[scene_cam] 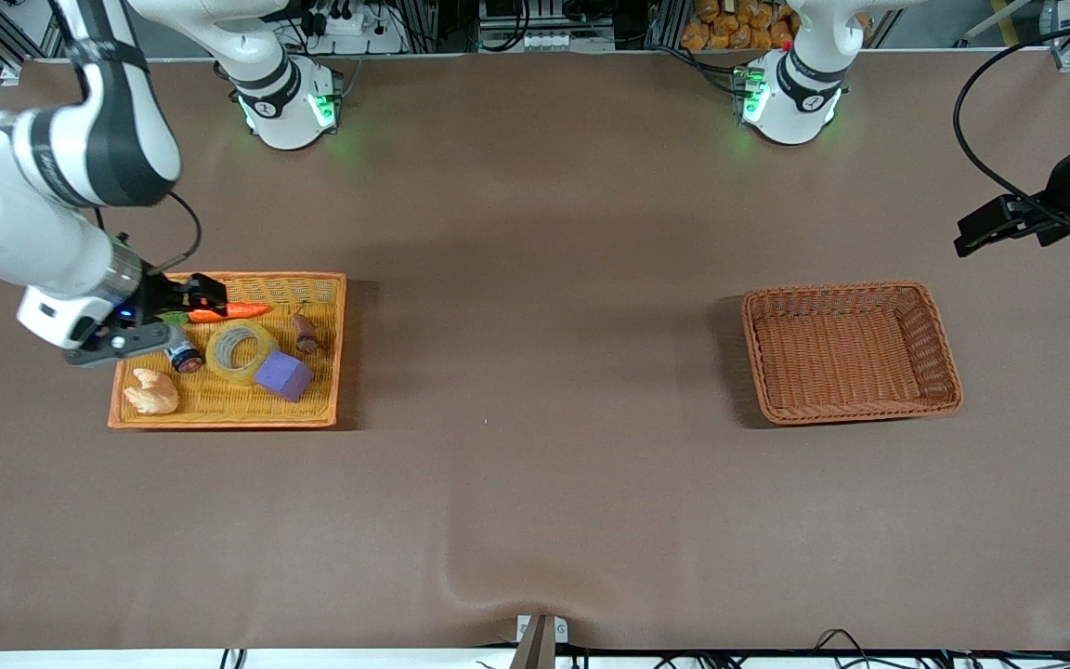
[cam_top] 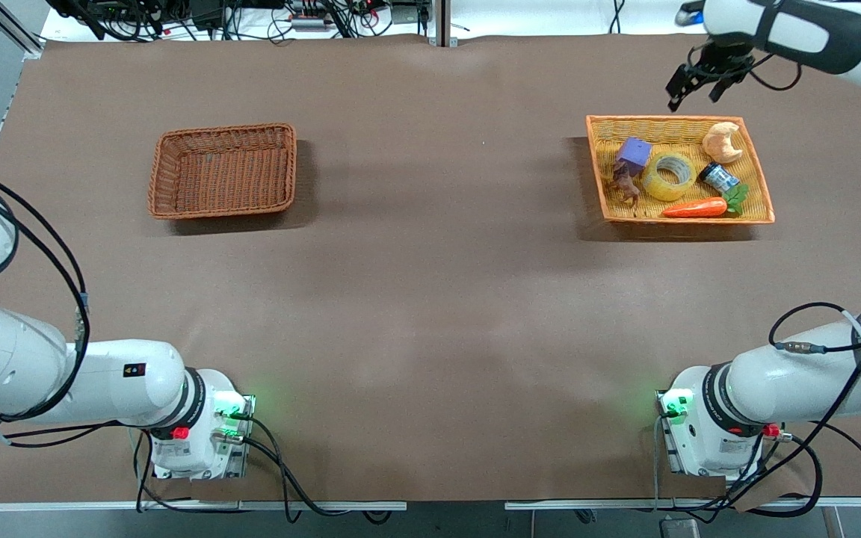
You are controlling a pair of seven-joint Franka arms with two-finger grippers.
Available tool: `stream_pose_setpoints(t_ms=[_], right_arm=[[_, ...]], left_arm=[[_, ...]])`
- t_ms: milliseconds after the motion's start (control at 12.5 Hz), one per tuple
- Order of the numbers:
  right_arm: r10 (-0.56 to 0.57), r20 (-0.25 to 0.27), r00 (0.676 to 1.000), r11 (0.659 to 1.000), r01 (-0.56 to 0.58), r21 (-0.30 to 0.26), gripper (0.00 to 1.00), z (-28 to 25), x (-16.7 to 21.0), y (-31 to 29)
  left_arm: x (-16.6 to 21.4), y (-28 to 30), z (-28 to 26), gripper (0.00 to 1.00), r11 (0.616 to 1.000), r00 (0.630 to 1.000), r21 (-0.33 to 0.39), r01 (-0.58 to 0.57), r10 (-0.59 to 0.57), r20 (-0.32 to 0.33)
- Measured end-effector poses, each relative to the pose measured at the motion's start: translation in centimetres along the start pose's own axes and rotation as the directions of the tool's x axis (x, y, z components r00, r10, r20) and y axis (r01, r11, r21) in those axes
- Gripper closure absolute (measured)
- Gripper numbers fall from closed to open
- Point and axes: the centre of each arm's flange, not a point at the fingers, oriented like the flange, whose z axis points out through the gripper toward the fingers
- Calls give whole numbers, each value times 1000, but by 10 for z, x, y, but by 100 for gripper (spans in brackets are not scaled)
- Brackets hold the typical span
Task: Transfer tape with both arms
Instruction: 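Reach the right gripper down to the tape roll in the yellow tray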
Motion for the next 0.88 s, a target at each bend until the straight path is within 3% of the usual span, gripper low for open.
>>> stream_pose_setpoints(t_ms=[239,638,878], right_arm=[[-127,50,991,992,126,29,0,59,6,30],[-300,5,954,954,300,9,0,147,22,68],[-443,-18,896,896,443,-22,0,177,30,75]], left_arm=[[1,-7,1,0,1000,1000,0,12,-12,2],[1,-7,2,0,1000,1000,0,12,-12,4],[1,-7,2,0,1000,1000,0,12,-12,5]])
